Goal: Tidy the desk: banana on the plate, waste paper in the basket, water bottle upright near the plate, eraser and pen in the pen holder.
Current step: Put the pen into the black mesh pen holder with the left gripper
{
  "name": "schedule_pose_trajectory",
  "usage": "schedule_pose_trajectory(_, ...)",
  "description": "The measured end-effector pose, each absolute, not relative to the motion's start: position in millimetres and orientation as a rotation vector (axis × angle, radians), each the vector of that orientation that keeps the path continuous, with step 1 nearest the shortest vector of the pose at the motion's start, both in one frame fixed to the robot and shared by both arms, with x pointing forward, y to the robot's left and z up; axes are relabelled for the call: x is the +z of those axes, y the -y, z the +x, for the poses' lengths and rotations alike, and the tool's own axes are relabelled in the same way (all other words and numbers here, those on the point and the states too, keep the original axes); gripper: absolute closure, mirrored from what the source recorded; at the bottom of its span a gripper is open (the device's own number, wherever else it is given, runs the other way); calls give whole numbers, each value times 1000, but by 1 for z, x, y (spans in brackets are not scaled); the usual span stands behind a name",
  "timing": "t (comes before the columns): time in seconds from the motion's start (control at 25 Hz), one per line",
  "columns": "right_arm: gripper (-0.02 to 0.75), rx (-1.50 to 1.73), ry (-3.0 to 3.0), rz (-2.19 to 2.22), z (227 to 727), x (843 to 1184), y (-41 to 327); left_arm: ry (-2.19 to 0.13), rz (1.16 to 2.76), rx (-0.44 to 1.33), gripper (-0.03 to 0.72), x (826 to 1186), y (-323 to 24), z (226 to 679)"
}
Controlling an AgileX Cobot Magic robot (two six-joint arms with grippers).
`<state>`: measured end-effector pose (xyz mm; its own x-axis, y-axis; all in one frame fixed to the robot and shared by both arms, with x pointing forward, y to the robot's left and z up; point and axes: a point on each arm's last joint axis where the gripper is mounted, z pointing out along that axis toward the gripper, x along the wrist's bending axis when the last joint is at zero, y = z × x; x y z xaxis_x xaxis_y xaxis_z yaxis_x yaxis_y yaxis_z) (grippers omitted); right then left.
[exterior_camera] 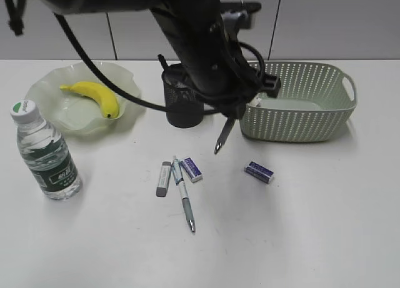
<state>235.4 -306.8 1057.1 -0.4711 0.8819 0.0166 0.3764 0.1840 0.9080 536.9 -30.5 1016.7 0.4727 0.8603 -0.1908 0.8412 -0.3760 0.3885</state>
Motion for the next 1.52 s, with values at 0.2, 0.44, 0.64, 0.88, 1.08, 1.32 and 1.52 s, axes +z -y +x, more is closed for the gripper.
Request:
schedule_pose_trajectory(0.2, 375, 1255, -1939, 1176, 235, 1057, 307, -1318, 2095, 199, 600, 1064, 15, 550)
schedule_pose_trajectory(0.44, 375, 1253, -1940, 1173, 235, 1057, 307, -1295, 1932, 313, 600, 1085, -10, 577)
schedule_pose_trajectory(0.64, 375, 1253, -1941, 1172, 235, 1057, 307, -1281, 1813, 353, 600, 1074, -24, 593)
schedule_pose_trajectory(0.88, 375, 1253, -1941, 1172, 235, 1057, 307, -1158, 1588, 422, 600, 1036, -48, 597)
schedule_pose_trajectory(1.08, 375, 1254, -1941, 1172, 235, 1057, 307, -1096, 1430, 466, 600, 1005, -63, 608)
schedule_pose_trajectory(1.32, 375, 1254, -1941, 1172, 235, 1057, 307, -1109, 1426, 474, 600, 969, -66, 621)
schedule_pose_trajectory(1.52, 375, 1253, -1942, 1171, 235, 1057, 307, -1155, 1448, 477, 593, 947, -72, 628)
